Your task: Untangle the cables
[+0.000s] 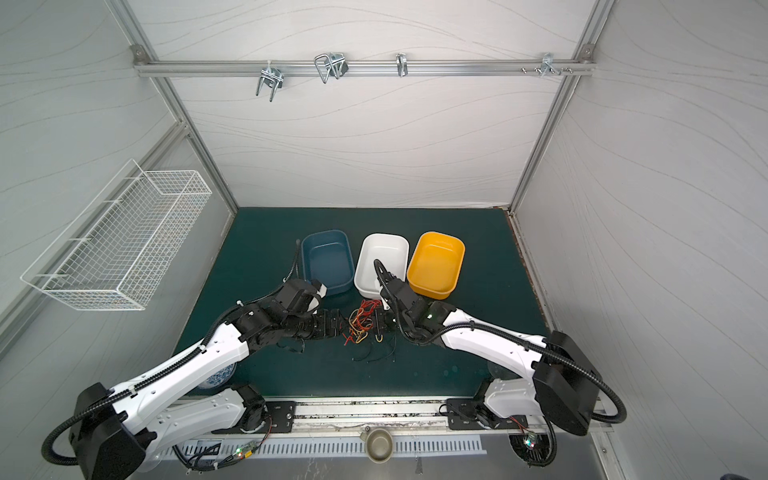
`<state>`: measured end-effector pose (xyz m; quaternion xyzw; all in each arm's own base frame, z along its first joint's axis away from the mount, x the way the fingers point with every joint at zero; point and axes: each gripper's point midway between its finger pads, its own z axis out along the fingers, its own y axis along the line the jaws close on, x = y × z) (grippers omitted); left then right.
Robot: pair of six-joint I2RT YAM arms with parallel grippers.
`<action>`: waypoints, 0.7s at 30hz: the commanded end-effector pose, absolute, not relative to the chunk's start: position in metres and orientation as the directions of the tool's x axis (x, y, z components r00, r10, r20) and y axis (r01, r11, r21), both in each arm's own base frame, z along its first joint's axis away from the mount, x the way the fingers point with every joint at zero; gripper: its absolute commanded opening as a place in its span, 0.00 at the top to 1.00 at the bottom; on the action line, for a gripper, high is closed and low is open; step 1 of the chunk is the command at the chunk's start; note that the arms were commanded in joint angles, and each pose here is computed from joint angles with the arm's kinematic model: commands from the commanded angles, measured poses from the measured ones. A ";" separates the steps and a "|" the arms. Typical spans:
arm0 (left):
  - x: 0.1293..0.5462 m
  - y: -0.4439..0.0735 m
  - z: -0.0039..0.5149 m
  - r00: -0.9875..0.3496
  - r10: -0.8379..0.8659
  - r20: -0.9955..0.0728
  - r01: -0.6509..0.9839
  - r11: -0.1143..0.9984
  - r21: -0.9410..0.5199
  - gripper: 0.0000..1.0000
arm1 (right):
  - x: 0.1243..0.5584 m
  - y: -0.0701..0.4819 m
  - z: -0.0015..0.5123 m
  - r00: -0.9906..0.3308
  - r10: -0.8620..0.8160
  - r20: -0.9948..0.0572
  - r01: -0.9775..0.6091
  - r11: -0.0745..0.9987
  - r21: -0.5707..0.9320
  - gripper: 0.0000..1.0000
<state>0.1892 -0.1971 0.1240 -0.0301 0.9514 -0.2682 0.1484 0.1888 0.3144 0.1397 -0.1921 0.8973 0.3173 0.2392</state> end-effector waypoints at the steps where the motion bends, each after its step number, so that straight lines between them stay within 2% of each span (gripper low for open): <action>1: 0.199 -0.216 0.137 -0.942 -0.214 -0.259 -0.002 0.776 -0.631 0.07 | 0.179 0.326 0.169 -0.783 -0.214 -0.583 -0.560 0.651 0.512 1.00; 9: 0.201 -0.232 0.126 -0.942 -0.253 -0.223 -0.021 0.704 -0.710 0.07 | 0.171 0.333 0.192 -0.763 -0.233 -0.603 -0.606 0.583 0.541 1.00; 18: 0.200 -0.236 0.099 -0.945 -0.267 -0.191 -0.046 0.684 -0.728 0.07 | 0.153 0.347 0.216 -0.734 -0.257 -0.628 -0.659 0.491 0.569 1.00; 21: 0.200 -0.237 0.095 -0.946 -0.267 -0.184 -0.053 0.687 -0.725 0.11 | 0.153 0.346 0.220 -0.729 -0.252 -0.637 -0.664 0.488 0.567 1.00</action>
